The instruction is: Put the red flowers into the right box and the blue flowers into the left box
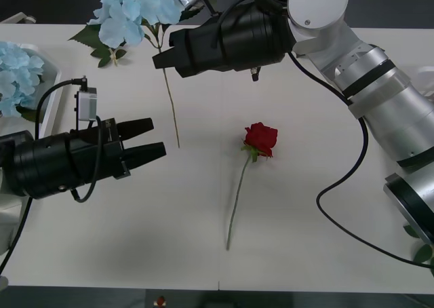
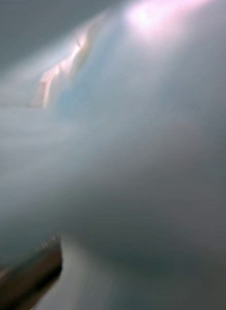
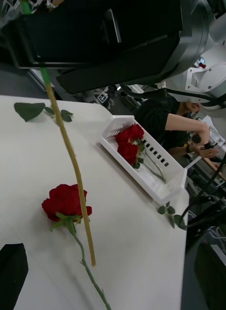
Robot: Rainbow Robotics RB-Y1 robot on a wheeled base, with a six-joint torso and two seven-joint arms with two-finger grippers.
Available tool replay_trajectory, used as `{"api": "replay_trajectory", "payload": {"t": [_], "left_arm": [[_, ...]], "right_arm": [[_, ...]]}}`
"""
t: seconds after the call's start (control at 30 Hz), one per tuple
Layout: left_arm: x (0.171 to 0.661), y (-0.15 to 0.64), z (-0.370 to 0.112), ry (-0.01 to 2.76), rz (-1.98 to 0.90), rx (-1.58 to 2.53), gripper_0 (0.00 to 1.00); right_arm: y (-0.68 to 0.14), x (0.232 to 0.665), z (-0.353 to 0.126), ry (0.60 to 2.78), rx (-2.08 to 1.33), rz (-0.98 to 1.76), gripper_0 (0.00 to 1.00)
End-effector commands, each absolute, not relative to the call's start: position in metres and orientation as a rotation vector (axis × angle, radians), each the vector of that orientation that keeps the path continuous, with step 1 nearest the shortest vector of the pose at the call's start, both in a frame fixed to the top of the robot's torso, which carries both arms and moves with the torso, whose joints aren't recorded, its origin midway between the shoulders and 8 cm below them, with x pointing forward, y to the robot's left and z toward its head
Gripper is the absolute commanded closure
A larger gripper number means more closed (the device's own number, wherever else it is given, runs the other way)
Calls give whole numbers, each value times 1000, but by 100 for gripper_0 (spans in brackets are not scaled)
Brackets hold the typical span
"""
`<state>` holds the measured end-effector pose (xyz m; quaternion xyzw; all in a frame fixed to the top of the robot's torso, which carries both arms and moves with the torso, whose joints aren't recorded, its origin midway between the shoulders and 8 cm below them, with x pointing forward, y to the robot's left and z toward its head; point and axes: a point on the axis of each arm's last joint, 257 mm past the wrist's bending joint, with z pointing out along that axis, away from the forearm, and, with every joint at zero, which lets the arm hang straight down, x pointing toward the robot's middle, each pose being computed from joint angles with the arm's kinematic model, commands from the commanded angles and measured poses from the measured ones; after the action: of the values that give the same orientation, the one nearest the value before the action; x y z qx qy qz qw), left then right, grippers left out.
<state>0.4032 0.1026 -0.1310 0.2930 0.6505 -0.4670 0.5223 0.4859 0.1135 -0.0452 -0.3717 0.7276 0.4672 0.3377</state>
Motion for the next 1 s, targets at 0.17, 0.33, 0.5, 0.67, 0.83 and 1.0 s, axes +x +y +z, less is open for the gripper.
{"api": "replay_trajectory", "payload": {"t": [0.17, 0.33, 0.5, 0.67, 0.83, 1.0], "left_arm": [[425, 81, -120, 1519, -1015, 710, 0], [438, 71, -112, 1504, -982, 707, 11], [443, 68, -108, 1493, -974, 685, 87], [445, 69, -107, 1492, -966, 684, 100], [448, 70, -107, 1497, -957, 678, 100], [450, 71, -106, 1500, -959, 660, 100]], "right_arm": [[123, 476, -8, 1800, -1000, 1266, 100], [123, 476, -8, 1801, -999, 1267, 100], [121, 477, -8, 1802, -997, 1266, 100], [121, 478, -8, 1803, -997, 1264, 100], [120, 477, -8, 1802, -994, 1269, 100], [119, 478, -7, 1801, -991, 1272, 100]]}}
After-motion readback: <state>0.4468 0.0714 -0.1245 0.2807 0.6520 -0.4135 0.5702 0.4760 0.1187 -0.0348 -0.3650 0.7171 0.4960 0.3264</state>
